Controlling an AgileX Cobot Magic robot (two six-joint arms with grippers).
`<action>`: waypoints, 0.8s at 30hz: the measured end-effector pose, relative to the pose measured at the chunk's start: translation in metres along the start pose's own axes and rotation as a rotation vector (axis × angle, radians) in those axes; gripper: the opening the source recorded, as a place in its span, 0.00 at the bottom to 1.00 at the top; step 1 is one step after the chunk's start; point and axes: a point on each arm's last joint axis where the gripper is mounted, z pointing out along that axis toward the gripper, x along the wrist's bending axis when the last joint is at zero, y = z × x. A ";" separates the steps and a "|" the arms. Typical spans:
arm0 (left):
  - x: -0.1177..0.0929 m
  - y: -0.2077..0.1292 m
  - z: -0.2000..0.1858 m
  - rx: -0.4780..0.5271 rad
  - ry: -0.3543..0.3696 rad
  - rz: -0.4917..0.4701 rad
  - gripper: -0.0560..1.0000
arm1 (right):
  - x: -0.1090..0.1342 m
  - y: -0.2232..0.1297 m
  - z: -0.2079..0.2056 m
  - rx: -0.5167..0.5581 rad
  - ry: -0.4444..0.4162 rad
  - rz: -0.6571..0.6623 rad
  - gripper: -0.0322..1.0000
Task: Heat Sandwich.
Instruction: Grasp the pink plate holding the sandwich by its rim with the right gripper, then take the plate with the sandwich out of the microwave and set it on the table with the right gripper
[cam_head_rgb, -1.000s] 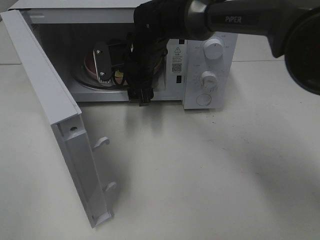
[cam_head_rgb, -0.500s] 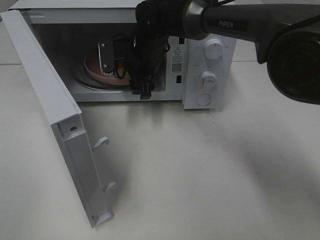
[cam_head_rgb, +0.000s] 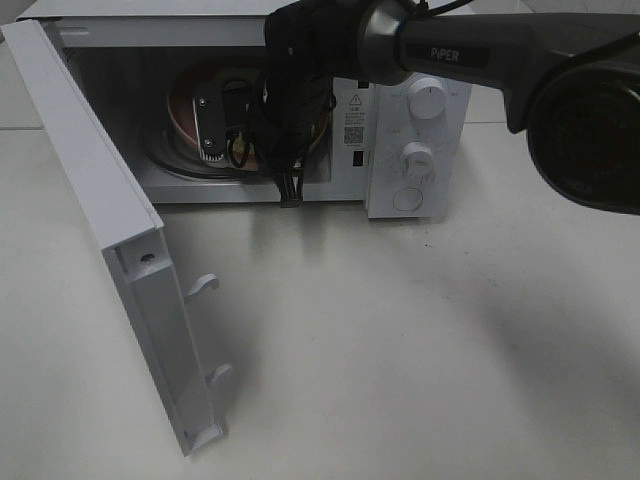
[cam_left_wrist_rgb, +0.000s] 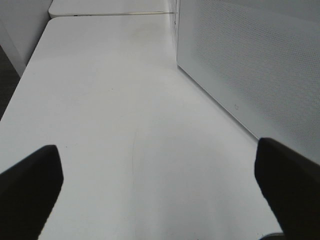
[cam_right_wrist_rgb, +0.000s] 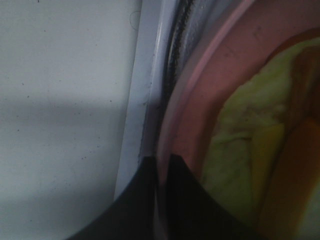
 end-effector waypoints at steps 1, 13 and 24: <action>0.000 0.000 0.000 0.000 0.000 0.000 0.99 | 0.000 0.000 0.000 0.000 0.003 0.001 0.08; 0.000 0.000 0.000 0.000 0.000 0.000 0.99 | 0.003 0.003 -0.013 -0.033 0.067 -0.066 0.07; 0.000 0.000 0.000 0.000 0.000 0.000 0.99 | 0.015 -0.002 -0.026 -0.051 0.063 -0.172 0.07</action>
